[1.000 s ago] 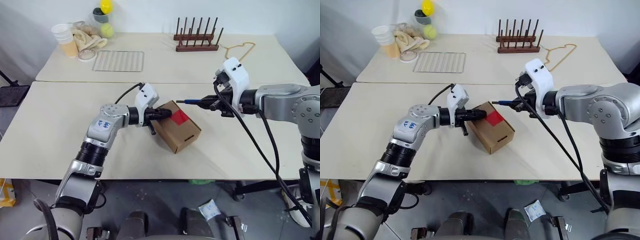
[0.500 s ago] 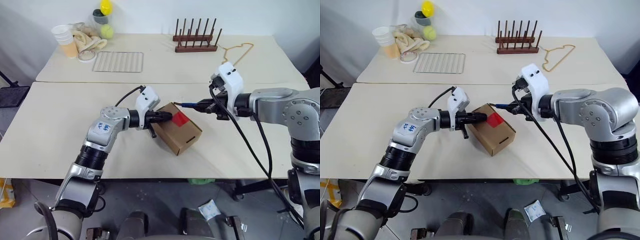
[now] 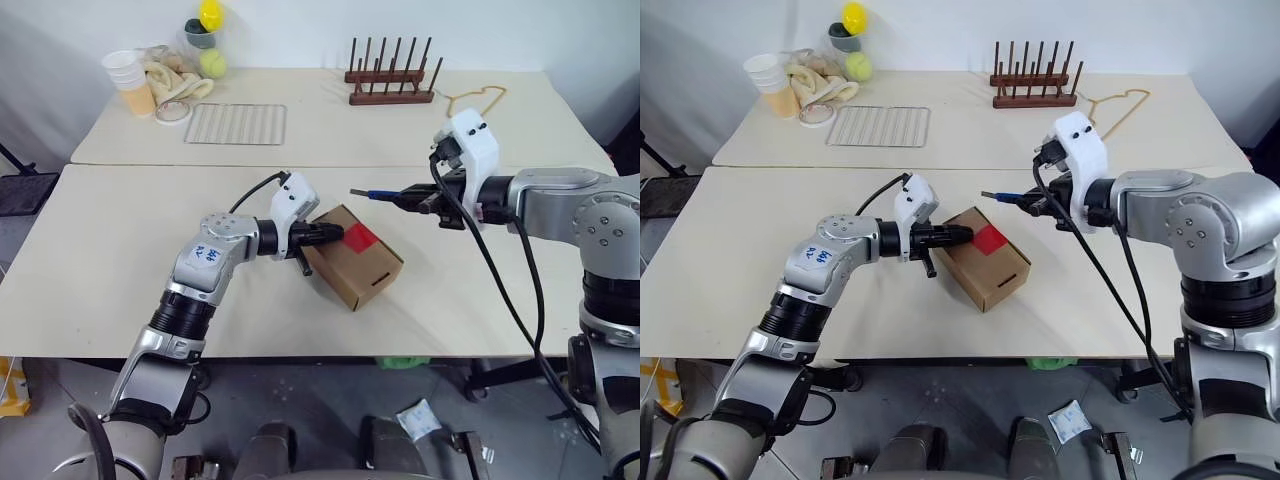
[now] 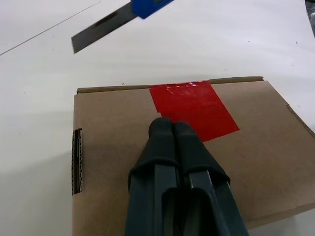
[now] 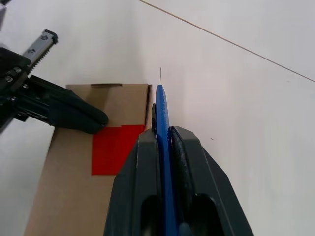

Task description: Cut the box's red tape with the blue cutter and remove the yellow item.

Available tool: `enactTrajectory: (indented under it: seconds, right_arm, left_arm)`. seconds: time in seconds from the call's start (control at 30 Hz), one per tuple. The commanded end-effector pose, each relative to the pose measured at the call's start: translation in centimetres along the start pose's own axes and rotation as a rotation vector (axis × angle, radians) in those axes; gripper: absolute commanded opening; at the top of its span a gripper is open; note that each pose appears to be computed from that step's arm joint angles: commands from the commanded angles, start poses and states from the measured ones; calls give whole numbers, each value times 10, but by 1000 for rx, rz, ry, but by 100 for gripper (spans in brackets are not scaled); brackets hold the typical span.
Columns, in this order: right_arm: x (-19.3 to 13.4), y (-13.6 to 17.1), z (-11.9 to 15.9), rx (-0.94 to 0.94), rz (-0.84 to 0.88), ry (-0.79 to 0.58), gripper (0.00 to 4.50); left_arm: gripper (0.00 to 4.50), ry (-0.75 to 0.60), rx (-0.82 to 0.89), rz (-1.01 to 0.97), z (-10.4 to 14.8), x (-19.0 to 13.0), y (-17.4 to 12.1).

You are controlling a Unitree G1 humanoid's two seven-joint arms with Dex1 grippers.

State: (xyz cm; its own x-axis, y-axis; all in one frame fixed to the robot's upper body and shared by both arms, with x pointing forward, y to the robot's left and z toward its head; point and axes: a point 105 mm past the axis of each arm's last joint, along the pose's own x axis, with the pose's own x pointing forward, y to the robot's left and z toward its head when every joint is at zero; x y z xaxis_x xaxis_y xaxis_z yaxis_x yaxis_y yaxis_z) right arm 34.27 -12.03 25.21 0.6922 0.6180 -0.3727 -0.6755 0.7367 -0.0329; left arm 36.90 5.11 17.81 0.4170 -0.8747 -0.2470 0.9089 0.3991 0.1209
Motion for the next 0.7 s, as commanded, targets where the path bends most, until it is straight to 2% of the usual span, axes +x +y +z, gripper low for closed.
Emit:
enactTrajectory:
  seconds: [0.03,0.43,0.7]
  right_arm:
    - [-3,6,1,-20,13,-14,8]
    - [2,8,-20,-8,26,49,8]
    - [0,5,-7,-9,4,-7,8]
  left_arm:
    - [0,40,-14,-10,-11,0,-3]
    - [0,48,-16,-6,-12,-3,-2]
    - [0,51,-18,-6,-13,-3,-2]
